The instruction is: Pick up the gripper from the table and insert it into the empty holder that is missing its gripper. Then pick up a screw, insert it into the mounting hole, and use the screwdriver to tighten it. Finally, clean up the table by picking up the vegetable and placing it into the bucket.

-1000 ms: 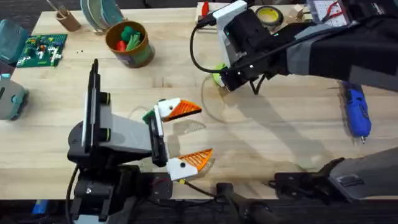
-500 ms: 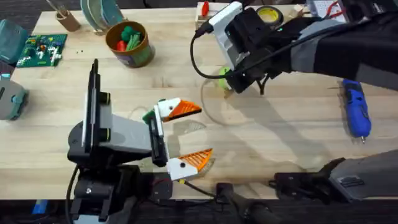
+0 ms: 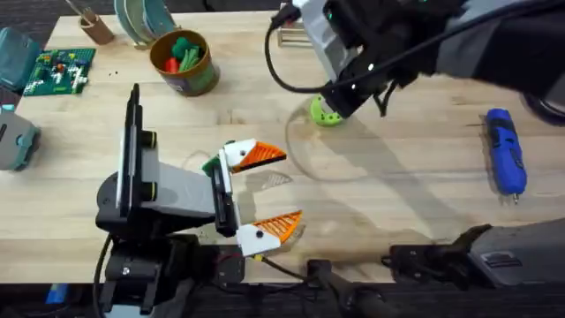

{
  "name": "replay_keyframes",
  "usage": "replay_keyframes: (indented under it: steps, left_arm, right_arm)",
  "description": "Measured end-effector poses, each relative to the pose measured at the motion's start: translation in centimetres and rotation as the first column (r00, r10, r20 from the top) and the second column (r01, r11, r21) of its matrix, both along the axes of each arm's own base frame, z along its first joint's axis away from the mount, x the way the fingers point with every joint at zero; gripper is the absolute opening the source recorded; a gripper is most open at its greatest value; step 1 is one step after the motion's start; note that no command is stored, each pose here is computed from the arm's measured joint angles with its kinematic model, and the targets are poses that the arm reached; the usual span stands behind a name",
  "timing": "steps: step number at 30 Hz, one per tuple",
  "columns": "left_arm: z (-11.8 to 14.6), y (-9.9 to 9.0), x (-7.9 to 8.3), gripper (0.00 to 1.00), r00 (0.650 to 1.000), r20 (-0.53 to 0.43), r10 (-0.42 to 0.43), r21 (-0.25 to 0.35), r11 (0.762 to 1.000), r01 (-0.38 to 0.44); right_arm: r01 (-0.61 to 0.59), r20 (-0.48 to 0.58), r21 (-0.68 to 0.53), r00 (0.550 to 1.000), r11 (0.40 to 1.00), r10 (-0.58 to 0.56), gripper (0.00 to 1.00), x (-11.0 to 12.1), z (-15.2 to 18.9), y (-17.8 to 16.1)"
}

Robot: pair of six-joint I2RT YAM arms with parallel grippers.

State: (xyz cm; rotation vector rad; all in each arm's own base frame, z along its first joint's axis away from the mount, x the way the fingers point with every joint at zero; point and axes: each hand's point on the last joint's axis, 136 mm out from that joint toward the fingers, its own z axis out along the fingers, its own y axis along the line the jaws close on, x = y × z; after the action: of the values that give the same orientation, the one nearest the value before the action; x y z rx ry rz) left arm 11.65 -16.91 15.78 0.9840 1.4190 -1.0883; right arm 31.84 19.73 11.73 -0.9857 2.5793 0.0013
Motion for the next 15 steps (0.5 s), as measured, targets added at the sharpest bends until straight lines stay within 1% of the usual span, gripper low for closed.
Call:
replay_keyframes:
  steps: [8,11,15]
  left_arm:
    - [0.0,0.0,0.0,0.993,1.000,0.000,0.000,0.000,1.000,0.000]
    - [0.0,0.0,0.0,0.993,1.000,0.000,0.000,0.000,1.000,0.000]
    - [0.0,0.0,0.0,0.993,1.000,0.000,0.000,0.000,1.000,0.000]
  right_arm:
    - [-0.090,-0.069,0.034,0.993,0.995,0.092,0.006,-1.8,5.3,0.9]
    - [-0.134,-0.053,0.076,0.989,0.988,0.138,0.006,-2.2,7.6,2.3]
    - [-0.213,-0.003,0.130,0.977,0.968,0.215,0.006,-3.0,10.8,4.8]
